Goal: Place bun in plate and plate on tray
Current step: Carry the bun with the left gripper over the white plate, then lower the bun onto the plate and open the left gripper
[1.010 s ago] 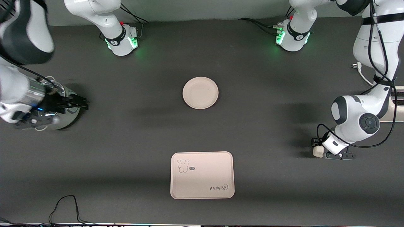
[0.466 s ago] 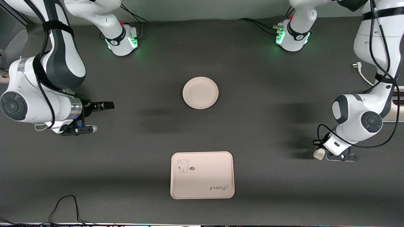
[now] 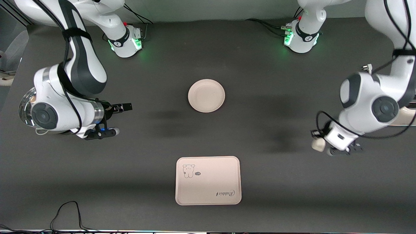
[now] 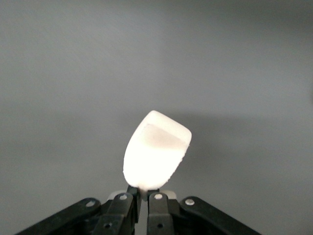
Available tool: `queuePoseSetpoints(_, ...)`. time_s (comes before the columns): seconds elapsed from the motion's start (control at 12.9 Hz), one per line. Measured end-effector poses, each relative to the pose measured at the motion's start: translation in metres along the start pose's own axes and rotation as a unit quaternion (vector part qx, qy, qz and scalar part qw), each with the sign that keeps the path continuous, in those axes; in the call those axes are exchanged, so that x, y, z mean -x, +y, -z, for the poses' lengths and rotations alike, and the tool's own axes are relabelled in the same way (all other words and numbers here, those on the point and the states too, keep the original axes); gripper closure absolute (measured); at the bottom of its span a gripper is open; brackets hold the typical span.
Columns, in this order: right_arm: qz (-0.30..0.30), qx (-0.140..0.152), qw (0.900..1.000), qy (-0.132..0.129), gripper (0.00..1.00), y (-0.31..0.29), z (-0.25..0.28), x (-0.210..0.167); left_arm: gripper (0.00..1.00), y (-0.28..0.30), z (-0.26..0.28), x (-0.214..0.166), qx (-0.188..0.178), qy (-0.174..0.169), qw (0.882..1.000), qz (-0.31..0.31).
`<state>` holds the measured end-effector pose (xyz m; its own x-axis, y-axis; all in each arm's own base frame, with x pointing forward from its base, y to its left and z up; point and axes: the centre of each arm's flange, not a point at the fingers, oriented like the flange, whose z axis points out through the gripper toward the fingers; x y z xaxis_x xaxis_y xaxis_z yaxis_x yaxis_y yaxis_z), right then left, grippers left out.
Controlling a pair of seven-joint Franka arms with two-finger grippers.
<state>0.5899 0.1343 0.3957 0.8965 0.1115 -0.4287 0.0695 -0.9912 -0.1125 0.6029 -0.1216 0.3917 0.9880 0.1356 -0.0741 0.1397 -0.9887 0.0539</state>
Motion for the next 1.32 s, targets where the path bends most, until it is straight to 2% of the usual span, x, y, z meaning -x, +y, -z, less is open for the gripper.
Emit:
queuePoseSetpoints(0.23,0.005,0.003,1.0,-0.004,0.0,-0.007,-0.004,-0.003,0.91,0.123,0.042,0.085,0.006,-0.005,0.999,0.052)
queuePoseSetpoints(0.47,0.003,0.003,1.0,-0.003,0.0,-0.005,-0.003,-0.003,0.91,0.233,0.03,0.17,0.034,-0.003,0.995,0.092)
queuePoseSetpoints(0.62,0.001,0.003,1.0,-0.003,0.0,-0.002,-0.003,-0.003,0.91,0.291,-0.003,0.23,0.037,-0.015,0.994,0.099)
queuePoseSetpoints(0.93,-0.005,0.002,1.0,-0.007,0.0,0.004,-0.007,-0.006,0.91,0.357,-0.11,0.315,0.002,-0.023,0.997,0.08)
queuePoseSetpoints(1.09,-0.005,0.002,1.0,-0.008,0.0,0.005,-0.007,-0.007,0.91,0.372,-0.172,0.336,-0.004,-0.005,0.997,0.073)
queuePoseSetpoints(1.32,-0.004,0.003,1.0,-0.008,0.0,0.003,-0.008,-0.007,0.89,0.37,-0.244,0.337,-0.013,0.011,0.997,0.08)
